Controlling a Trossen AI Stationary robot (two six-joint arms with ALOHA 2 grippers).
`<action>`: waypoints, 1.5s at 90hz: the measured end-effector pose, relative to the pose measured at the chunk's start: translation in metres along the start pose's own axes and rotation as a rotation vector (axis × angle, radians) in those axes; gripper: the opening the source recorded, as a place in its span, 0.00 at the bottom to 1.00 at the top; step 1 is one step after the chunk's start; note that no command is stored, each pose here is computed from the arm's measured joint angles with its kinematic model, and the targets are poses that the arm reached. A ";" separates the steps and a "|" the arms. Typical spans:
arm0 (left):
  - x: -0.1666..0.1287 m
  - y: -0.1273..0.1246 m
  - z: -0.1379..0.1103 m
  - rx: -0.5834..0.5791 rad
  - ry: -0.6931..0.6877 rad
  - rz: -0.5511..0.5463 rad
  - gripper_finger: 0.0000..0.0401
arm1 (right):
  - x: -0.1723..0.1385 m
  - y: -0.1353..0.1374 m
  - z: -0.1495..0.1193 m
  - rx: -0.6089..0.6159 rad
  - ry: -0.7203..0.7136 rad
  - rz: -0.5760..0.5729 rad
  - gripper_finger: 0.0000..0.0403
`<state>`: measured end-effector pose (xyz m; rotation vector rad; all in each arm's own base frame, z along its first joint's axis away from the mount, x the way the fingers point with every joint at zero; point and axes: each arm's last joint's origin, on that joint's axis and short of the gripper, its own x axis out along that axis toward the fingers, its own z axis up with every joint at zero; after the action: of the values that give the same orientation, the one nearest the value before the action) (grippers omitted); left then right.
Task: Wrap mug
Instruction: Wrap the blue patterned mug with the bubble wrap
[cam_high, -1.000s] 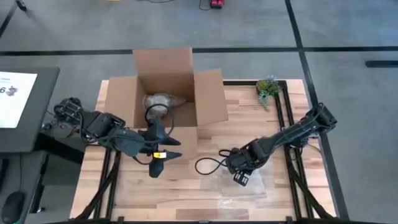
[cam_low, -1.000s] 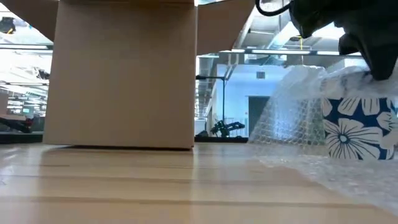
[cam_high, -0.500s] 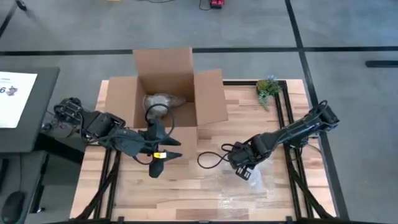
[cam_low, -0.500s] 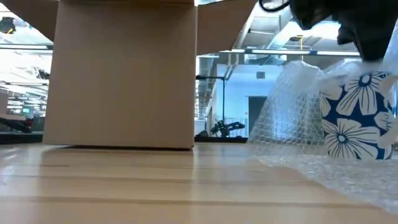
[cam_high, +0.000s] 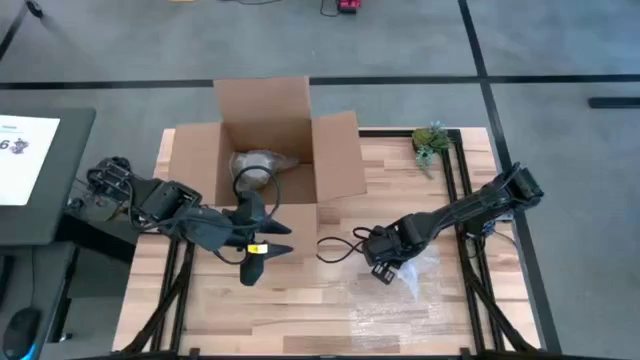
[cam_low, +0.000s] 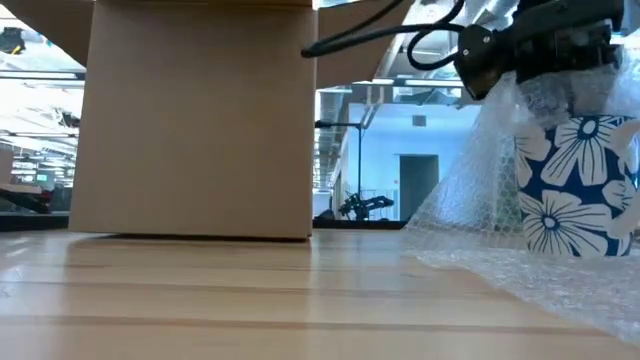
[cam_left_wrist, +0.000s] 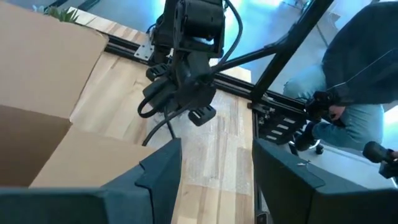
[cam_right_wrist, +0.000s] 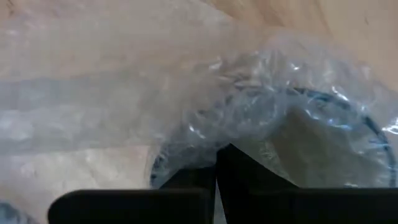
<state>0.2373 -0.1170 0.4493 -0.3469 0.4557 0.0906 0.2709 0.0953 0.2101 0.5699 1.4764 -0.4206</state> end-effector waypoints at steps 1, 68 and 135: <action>0.000 0.000 0.000 -0.001 -0.001 -0.001 0.44 | -0.001 0.000 0.000 0.001 0.002 -0.001 0.00; 0.000 -0.001 0.002 0.004 -0.017 -0.013 0.44 | -0.037 0.011 -0.001 -0.009 0.013 -0.005 0.00; 0.000 -0.001 0.002 0.004 -0.016 -0.015 0.44 | -0.090 -0.004 -0.009 0.070 0.025 -0.036 0.00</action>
<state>0.2382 -0.1176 0.4512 -0.3453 0.4378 0.0777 0.2562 0.0906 0.2993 0.6064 1.5021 -0.4963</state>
